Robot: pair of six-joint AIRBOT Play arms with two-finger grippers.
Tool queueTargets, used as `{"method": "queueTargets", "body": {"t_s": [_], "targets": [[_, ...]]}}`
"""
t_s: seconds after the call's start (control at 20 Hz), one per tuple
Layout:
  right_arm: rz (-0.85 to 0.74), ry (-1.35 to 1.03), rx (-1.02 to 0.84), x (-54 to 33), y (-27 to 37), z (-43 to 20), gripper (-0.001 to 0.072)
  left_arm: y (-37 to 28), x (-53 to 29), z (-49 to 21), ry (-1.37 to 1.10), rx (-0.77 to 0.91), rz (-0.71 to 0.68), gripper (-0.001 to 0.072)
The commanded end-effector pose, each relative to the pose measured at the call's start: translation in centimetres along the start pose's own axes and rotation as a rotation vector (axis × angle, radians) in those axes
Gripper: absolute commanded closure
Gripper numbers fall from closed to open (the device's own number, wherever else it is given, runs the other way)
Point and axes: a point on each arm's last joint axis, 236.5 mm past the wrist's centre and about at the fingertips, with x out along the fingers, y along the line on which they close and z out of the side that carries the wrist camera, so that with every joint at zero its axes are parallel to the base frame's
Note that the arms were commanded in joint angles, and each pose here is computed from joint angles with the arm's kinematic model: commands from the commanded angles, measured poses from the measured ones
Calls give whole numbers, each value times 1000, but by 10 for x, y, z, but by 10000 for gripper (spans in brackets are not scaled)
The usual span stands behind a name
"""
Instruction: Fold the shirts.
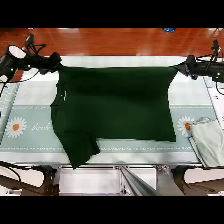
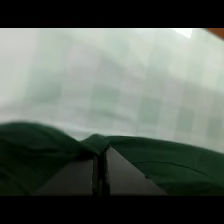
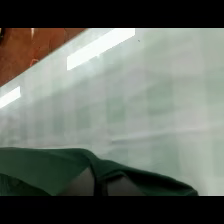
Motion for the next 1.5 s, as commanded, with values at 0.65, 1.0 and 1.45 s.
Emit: {"method": "queueTargets", "body": {"t_s": [0.65,1.0,1.45], "targets": [[-295,470,25,-9,-73,-122,688,79,-44,-167,559,149,191,687],[-301,466,54,-9,-73,-122,303,80,-53,-178,618,133,198,202],[-441,281,94,-107,-86,-139,303,154,-148,-219,484,-172,259,201]]}}
